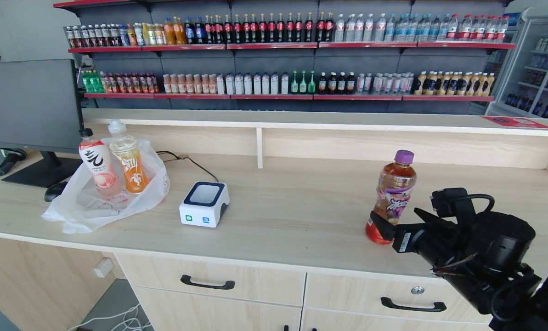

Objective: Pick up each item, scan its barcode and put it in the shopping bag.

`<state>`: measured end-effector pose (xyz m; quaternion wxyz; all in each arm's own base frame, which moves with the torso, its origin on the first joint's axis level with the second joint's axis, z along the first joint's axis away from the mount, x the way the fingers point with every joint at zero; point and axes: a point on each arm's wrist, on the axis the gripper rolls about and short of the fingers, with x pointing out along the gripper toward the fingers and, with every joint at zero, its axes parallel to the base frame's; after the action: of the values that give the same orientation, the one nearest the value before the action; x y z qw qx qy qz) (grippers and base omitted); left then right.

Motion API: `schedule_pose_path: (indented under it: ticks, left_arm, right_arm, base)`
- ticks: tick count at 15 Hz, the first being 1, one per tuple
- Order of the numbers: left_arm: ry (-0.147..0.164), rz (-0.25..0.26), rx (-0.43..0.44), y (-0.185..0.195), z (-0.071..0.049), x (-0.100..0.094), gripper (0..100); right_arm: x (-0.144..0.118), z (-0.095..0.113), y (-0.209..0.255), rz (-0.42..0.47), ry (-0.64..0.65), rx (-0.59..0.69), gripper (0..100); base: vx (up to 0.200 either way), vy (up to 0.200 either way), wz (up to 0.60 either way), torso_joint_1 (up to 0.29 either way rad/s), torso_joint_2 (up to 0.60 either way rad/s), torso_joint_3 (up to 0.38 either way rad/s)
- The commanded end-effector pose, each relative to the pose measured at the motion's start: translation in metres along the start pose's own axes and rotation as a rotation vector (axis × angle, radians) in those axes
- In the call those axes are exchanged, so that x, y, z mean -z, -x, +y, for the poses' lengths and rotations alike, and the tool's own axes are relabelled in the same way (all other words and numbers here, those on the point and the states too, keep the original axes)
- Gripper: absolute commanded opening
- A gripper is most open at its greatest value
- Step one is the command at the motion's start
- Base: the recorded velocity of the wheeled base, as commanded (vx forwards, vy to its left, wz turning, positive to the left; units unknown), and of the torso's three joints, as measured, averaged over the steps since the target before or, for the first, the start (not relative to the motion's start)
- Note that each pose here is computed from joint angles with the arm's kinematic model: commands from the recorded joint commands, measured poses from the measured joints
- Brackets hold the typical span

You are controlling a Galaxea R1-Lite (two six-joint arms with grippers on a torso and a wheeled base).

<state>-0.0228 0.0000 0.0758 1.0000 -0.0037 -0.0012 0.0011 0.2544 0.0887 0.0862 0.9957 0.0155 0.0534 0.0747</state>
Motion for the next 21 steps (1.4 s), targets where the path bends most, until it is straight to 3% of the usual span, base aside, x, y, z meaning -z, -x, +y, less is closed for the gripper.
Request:
schedule_pose_path:
  ticks: [1,9,16,17,21]
  left_arm:
    - [0.000,-0.001,-0.001,0.000,0.000,0.000,100]
    - [0.000,-0.002,0.001,0.000,0.000,0.000,100]
    - [-0.001,-0.002,0.001,0.000,0.000,0.000,100]
    - [-0.003,-0.002,0.001,0.000,0.000,0.000,100]
    - [-0.001,-0.002,0.001,0.000,0.000,0.000,100]
  right_arm:
    - [0.010,0.002,-0.014,0.023,0.004,0.003,100]
    - [0.013,-0.011,-0.049,-0.020,-0.011,0.060,100]
    - [0.013,-0.010,-0.062,-0.042,-0.014,0.060,100]
    - [0.012,-0.010,-0.062,-0.044,-0.015,0.060,0]
    - [0.010,-0.010,-0.060,-0.051,-0.016,0.059,0]
  base:
    - [0.000,0.000,0.00,0.000,0.00,0.000]
    - [0.000,0.000,0.00,0.000,0.00,0.000]
    - [0.000,0.000,0.00,0.000,0.00,0.000]
    - [0.000,0.000,0.00,0.000,0.00,0.000]
    - [0.000,0.000,0.00,0.000,0.00,0.000]
